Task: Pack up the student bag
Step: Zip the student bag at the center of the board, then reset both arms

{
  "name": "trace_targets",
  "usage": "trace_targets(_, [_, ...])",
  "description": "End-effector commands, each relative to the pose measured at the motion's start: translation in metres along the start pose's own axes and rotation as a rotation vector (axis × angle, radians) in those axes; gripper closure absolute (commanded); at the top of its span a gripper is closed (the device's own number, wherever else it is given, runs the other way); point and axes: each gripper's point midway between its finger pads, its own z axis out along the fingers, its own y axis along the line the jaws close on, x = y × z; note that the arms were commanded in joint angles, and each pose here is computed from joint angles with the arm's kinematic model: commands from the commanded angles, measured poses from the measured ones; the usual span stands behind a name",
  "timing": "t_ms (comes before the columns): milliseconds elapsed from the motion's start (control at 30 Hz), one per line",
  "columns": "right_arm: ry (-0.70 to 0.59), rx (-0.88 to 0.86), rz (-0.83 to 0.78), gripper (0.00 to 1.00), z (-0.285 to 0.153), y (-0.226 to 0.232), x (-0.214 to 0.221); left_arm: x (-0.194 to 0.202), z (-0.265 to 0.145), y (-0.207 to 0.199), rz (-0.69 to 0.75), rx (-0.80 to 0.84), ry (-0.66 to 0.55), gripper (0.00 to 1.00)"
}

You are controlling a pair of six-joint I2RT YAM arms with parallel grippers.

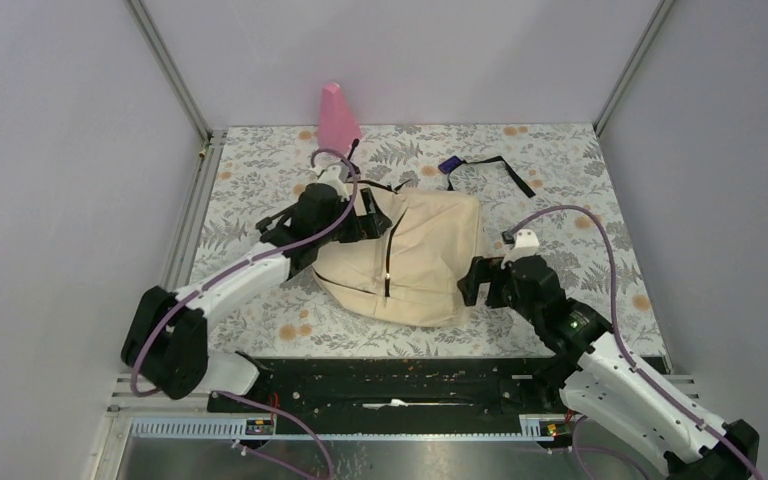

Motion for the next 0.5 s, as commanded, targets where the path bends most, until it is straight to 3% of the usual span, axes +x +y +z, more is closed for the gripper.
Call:
trace_targets(0, [0.018,0.097,0.036,0.00,-0.012,-0.034,-0.018,-0.042,-0.039,0.002,0.029,-0.004,-0.192,0.01])
trace_targets(233, [-0.086,0.284,0.224,0.00,-0.052,-0.082,-0.066,-0.062,-0.126,0.041,0.006,-0.113,-0.328,0.01])
trace_targets(467, [-0.303,0.400,0.144,0.00,-0.109,-0.090,-0.124,-0.102,-0.250,0.048,0.178,-0.321,-0.557,0.01])
